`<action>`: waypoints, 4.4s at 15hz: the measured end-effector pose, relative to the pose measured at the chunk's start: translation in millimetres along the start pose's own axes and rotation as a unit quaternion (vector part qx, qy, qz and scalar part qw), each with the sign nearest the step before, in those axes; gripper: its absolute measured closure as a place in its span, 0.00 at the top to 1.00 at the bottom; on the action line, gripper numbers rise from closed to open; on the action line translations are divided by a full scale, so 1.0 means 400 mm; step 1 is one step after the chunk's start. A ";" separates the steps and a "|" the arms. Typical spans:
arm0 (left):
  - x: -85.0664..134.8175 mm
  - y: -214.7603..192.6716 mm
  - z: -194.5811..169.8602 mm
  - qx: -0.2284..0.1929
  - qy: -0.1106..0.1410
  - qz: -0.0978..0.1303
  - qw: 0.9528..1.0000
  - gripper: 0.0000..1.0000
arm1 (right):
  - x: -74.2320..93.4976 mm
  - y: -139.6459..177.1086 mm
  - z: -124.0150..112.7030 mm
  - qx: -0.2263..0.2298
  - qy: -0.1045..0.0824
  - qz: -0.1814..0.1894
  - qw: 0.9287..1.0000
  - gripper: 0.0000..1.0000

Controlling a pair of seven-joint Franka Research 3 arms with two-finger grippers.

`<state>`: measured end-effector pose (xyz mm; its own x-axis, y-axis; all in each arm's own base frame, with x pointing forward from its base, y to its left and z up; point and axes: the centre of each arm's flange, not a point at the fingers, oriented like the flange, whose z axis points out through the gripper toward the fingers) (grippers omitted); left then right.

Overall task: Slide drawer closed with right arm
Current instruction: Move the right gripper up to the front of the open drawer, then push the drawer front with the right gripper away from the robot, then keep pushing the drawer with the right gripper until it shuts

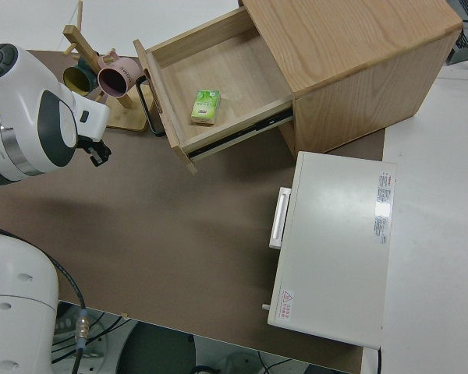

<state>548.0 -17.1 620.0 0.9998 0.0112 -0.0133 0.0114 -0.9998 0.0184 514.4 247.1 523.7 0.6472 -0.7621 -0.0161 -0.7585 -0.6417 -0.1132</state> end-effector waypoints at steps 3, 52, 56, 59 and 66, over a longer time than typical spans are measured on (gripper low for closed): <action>0.000 0.000 0.000 0.000 0.000 0.000 1.000 1.00 | 0.000 -0.014 0.041 -0.009 0.018 0.013 1.000 0.01; 0.000 0.000 0.000 0.000 0.000 0.000 1.000 1.00 | 0.291 0.035 0.133 -0.046 0.064 0.016 0.997 0.01; 0.000 0.000 0.000 0.000 0.000 0.000 1.000 1.00 | 0.325 0.042 0.131 -0.048 0.071 0.014 0.996 0.01; 0.000 0.000 0.000 0.000 0.000 0.000 1.000 1.00 | 0.345 0.041 0.120 -0.044 0.072 0.012 0.996 0.01; 0.000 0.000 0.000 0.000 0.000 0.000 1.000 1.00 | 0.399 0.021 0.087 -0.027 0.075 0.020 0.997 0.01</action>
<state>548.0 -17.1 620.0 0.9998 0.0112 -0.0133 0.0115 -0.9998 0.0184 613.9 123.1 485.5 0.6007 -0.7890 0.1286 -0.7893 -0.6109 -0.0612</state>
